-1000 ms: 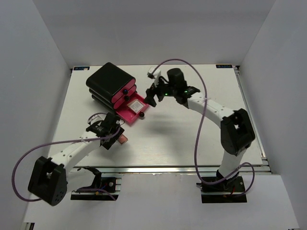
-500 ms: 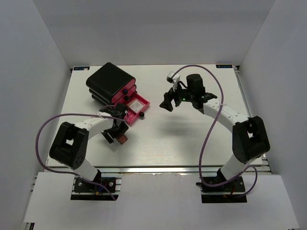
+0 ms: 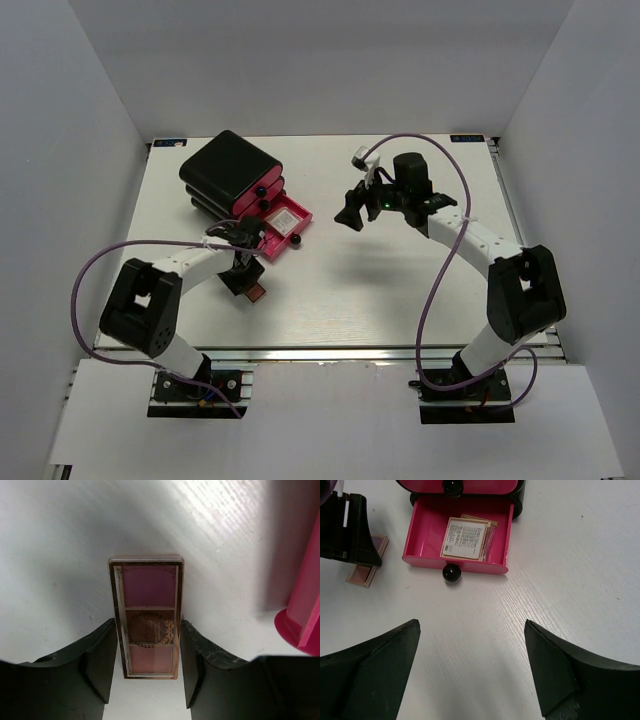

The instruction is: Organize the makeup

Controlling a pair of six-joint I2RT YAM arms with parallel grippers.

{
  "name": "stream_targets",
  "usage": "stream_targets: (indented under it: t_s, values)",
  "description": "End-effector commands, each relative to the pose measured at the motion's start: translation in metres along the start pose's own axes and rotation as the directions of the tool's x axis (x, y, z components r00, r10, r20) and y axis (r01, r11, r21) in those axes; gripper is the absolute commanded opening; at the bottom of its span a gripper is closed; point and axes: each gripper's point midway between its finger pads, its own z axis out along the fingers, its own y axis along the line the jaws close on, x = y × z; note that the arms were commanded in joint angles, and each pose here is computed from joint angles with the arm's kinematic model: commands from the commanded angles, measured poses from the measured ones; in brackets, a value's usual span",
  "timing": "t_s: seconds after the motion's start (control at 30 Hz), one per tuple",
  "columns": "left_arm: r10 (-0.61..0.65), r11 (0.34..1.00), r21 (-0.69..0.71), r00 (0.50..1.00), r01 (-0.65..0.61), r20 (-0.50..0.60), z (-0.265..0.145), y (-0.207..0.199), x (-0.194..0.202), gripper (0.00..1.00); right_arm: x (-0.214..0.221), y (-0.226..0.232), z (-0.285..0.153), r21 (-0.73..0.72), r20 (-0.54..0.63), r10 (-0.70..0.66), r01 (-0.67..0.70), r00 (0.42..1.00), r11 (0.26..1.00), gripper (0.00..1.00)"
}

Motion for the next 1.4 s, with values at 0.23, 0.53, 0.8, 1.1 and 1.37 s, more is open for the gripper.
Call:
stream_targets:
  t_s: [0.23,0.53,0.8,1.1,1.37]
  values:
    - [-0.163,0.903,0.397,0.986,0.167,-0.044,-0.107,-0.078,-0.014,0.0,-0.017,0.003,-0.015,0.008,0.055,-0.025,0.024,0.998,1.0,0.89]
    - [-0.263,0.862,0.428,0.962,0.271,-0.08,-0.102,-0.133,-0.031,0.0,-0.018,0.001,-0.018,0.018,0.06,-0.023,0.022,0.998,1.0,0.9]
    - [-0.298,0.864,0.401,0.951,0.303,-0.077,-0.105,-0.17,-0.06,0.0,-0.015,0.0,-0.024,0.035,0.06,-0.019,0.016,0.998,0.999,0.89]
    - [-0.337,0.874,0.372,0.942,0.311,0.004,-0.093,-0.158,-0.074,0.0,-0.013,-0.003,-0.023,0.035,0.061,-0.006,0.004,0.998,0.999,0.89]
    - [-0.488,0.797,0.434,0.872,0.42,0.052,-0.112,-0.145,-0.063,0.0,-0.01,-0.005,-0.021,0.03,0.058,-0.002,0.0,0.998,1.0,0.89]
